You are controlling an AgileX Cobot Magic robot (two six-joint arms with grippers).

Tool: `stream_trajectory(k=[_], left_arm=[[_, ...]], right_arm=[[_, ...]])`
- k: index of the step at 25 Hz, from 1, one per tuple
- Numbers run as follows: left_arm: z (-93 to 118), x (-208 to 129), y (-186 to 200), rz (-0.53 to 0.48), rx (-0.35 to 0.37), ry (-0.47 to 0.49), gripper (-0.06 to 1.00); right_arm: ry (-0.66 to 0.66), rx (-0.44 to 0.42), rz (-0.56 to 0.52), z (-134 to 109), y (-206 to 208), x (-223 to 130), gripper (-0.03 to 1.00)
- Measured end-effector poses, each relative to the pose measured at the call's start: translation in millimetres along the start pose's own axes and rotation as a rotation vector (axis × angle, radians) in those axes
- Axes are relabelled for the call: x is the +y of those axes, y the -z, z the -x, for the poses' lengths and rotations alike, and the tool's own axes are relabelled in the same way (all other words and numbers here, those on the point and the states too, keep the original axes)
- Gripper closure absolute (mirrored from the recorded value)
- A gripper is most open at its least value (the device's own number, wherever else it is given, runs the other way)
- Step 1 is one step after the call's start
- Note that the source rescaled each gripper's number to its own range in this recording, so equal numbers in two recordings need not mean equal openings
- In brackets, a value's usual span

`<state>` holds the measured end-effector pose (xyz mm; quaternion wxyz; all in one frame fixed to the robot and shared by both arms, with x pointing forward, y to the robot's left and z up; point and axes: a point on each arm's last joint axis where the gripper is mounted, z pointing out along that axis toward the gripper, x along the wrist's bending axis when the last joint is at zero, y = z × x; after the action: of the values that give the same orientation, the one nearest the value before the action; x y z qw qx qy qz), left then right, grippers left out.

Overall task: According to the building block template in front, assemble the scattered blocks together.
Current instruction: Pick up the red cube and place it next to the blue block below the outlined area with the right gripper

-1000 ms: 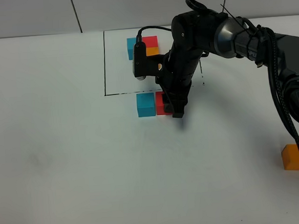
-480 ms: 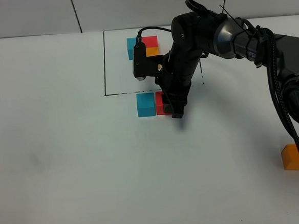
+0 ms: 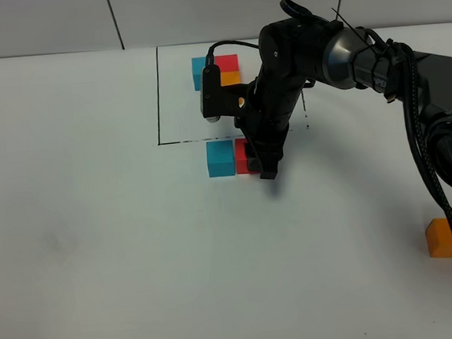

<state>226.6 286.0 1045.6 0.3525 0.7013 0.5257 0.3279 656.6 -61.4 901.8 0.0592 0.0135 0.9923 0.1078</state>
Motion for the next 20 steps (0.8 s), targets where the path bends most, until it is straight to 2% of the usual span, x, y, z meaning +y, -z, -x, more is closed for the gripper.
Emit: stream_trajectory(k=[20], left_arm=[[0.0, 0.0, 0.0, 0.000, 0.000, 0.000, 0.32]], right_arm=[[-0.013, 0.008, 0.016, -0.6, -0.5, 1.4, 0.96]])
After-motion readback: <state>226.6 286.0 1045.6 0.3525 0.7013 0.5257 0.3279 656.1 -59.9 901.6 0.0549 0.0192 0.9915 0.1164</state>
